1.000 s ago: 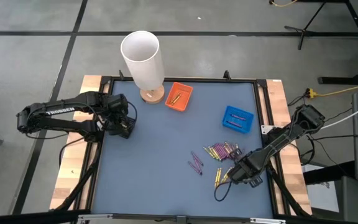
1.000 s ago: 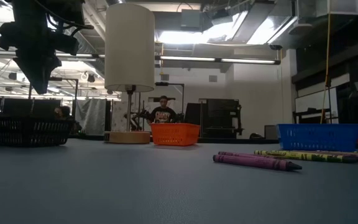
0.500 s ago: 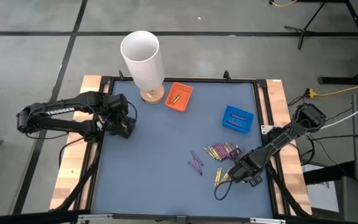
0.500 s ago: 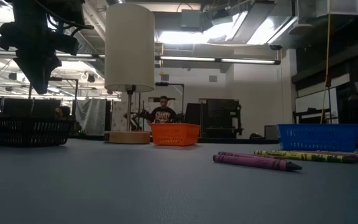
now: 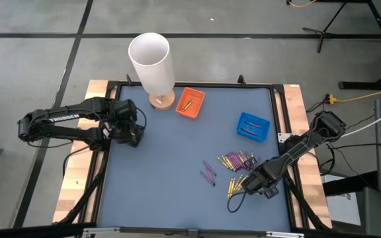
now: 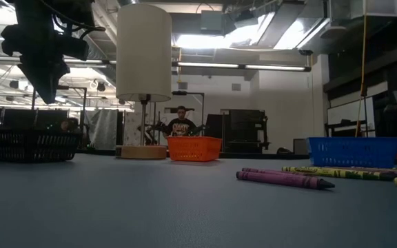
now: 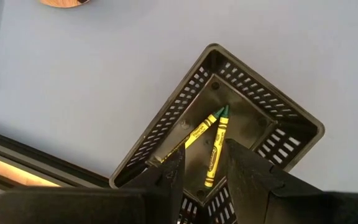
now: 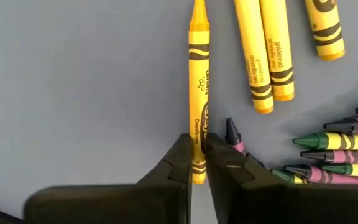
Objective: Sort crayons
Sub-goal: Put the yellow crayon into the orange basket
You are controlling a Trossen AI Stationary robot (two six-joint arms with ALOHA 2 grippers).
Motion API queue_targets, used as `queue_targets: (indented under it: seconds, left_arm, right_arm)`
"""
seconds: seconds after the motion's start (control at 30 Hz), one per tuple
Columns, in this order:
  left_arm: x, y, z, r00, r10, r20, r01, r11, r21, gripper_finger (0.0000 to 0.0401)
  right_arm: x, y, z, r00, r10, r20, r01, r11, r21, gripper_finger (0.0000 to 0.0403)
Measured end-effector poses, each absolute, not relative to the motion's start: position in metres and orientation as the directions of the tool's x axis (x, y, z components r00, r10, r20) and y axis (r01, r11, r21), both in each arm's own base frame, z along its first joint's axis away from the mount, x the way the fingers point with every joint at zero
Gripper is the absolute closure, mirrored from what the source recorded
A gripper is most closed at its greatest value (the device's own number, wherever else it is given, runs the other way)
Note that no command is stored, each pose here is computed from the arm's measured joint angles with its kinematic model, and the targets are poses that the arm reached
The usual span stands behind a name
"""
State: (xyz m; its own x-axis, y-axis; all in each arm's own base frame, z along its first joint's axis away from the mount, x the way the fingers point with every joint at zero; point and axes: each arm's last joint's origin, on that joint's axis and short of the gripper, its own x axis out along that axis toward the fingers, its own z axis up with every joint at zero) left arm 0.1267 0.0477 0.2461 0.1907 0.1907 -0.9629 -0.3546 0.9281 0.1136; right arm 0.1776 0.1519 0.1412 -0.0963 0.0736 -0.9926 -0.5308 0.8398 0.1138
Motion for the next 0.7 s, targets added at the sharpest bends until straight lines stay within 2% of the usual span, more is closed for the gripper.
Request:
queue_targets:
  seconds: [0.27,0.43,0.7]
  left_arm:
    - [0.132,0.049,0.248,0.248,0.206,-0.947,-0.36,0.927,0.107,0.0307]
    - [0.141,0.051,0.251,0.357,0.188,-0.915,-0.352,0.935,0.054,0.0307]
    - [0.158,0.055,0.261,0.535,0.216,-0.816,-0.339,0.94,0.027,0.0307]
  right_arm:
    - [0.189,0.162,0.158,-0.061,0.119,-0.991,-0.536,0.834,0.134,0.0377]
    - [0.197,0.168,0.17,-0.017,0.141,-0.99,-0.541,0.831,0.128,0.0385]
    - [0.214,0.167,0.188,0.168,0.023,-0.986,-0.56,0.825,-0.076,0.0377]
